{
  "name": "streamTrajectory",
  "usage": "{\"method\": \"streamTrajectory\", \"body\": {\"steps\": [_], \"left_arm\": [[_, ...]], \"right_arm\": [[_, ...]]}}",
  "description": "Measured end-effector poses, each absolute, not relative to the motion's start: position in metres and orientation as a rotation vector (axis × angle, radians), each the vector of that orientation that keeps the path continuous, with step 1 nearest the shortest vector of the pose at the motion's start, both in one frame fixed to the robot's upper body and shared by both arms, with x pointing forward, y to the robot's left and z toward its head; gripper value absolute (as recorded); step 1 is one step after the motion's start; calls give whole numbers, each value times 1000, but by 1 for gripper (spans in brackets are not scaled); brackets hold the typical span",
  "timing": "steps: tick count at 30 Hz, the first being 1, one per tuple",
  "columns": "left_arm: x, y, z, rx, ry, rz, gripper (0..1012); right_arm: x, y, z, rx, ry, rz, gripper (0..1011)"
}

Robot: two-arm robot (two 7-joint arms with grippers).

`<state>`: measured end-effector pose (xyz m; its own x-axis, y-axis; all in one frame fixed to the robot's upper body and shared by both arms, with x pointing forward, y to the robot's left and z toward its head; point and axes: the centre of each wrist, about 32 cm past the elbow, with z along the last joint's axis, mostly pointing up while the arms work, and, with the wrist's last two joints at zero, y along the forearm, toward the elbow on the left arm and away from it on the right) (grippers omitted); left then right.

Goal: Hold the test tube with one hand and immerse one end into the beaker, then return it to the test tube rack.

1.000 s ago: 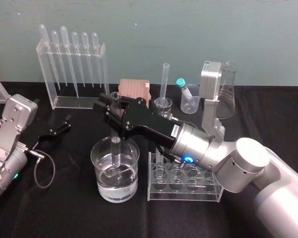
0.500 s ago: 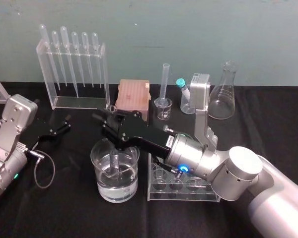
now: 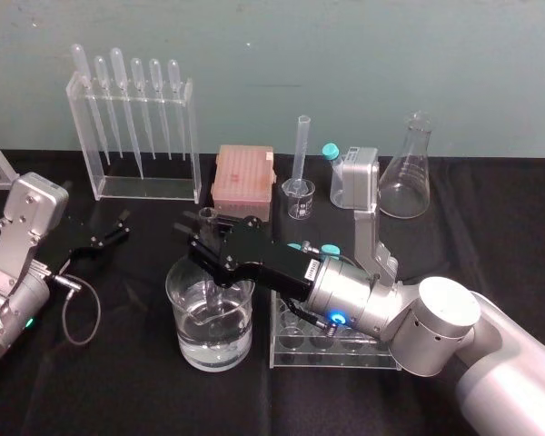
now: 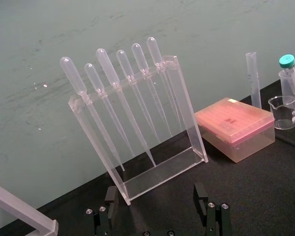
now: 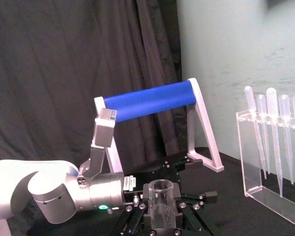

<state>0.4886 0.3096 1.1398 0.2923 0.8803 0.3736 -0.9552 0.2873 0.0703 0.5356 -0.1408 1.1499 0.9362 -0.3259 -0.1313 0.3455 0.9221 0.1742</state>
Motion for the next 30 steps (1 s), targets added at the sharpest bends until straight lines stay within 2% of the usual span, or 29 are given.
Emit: {"method": "streamTrajectory", "body": {"steps": [30], "left_arm": [[489, 310, 1140, 304, -285, 1248, 1000]], "right_arm": [[536, -146, 1149, 175, 97, -369, 210]]}}
